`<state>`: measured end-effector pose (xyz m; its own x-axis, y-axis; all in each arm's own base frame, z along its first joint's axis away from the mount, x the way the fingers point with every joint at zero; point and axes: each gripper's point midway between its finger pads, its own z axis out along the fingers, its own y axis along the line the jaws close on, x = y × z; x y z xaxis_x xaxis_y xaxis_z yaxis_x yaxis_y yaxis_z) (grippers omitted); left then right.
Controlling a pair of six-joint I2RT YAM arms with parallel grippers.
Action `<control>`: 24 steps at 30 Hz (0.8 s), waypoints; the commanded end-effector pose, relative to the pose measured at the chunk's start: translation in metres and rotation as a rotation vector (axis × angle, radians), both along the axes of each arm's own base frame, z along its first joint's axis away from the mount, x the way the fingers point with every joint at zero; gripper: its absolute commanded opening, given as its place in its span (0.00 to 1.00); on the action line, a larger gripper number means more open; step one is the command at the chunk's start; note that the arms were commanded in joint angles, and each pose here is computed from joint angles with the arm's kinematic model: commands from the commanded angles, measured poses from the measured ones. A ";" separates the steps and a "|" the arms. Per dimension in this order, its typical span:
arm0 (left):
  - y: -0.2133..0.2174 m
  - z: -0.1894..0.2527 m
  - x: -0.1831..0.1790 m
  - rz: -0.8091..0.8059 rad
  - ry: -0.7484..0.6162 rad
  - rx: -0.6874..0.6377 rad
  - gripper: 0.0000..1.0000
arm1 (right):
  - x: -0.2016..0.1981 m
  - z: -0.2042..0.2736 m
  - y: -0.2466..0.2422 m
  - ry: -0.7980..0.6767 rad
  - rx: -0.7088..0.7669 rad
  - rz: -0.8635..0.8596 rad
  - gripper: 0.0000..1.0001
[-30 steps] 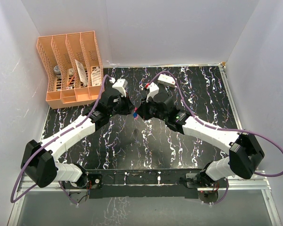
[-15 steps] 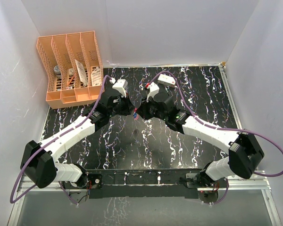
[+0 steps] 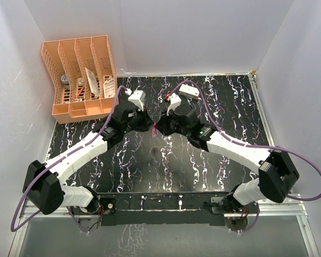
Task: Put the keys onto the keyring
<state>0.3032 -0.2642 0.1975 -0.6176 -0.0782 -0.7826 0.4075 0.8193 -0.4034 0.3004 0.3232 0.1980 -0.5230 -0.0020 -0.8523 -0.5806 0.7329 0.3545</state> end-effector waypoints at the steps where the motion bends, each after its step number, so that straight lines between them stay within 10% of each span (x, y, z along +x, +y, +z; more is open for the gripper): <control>1: -0.005 0.016 -0.010 -0.049 -0.034 -0.035 0.00 | 0.013 0.040 0.010 -0.079 0.085 -0.003 0.00; 24: -0.007 0.025 -0.015 -0.073 -0.050 -0.047 0.00 | 0.020 0.035 0.001 -0.070 0.056 -0.031 0.00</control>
